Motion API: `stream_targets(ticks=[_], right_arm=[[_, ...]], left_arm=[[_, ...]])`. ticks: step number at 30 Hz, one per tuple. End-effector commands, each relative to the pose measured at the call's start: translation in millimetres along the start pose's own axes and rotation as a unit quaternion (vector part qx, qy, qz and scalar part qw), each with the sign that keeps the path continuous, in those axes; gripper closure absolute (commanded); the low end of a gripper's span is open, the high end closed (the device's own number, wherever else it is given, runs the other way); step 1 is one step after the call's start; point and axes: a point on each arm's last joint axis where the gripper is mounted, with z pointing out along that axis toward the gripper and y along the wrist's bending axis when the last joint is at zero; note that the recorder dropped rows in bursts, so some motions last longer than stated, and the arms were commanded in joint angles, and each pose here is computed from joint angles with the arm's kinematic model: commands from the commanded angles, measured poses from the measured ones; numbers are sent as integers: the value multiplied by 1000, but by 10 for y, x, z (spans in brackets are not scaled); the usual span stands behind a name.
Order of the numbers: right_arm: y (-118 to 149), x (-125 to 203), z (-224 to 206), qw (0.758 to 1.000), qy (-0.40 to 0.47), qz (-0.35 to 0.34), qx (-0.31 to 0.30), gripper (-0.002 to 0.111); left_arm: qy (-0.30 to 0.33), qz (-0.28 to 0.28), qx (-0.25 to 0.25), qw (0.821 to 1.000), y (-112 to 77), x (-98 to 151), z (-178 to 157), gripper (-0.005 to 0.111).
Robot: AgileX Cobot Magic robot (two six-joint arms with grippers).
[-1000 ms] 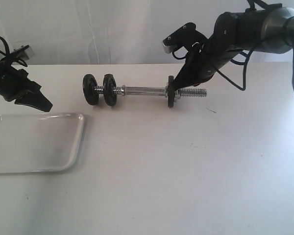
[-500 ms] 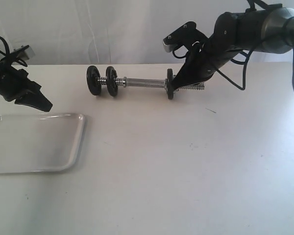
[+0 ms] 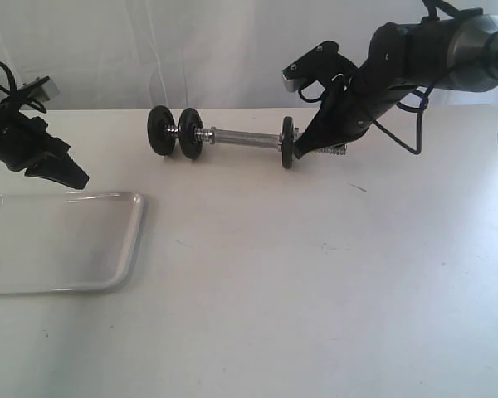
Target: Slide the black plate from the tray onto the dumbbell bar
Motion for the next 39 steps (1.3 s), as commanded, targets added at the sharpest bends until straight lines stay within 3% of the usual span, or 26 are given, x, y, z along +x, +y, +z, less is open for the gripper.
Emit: stream_targets(ticks=[1, 19, 25, 29, 33, 39], right_arm=[[-38, 11, -39, 1000, 0, 4, 4, 108], [-113, -1, -468, 1000, -12, 23, 14, 108], [-327, 234, -667, 995, 14, 91, 27, 108], [-463, 487, -850, 986, 53, 155, 31, 108], [-516, 760, -1112, 974, 91, 203, 34, 108], [-250, 1297, -1820, 958, 64, 272, 71, 108]], left_arm=[[-4, -2, 6, 1000, -33, -19, -42, 107], [2, -16, -3, 1000, -17, -6, -42, 107], [-2, -31, -67, 997, -58, 52, -180, 107], [-22, -46, -133, 990, -203, 153, -406, 107], [-21, -57, -199, 978, -380, 408, -599, 107], [-130, -63, -282, 949, -998, 1035, -987, 107]])
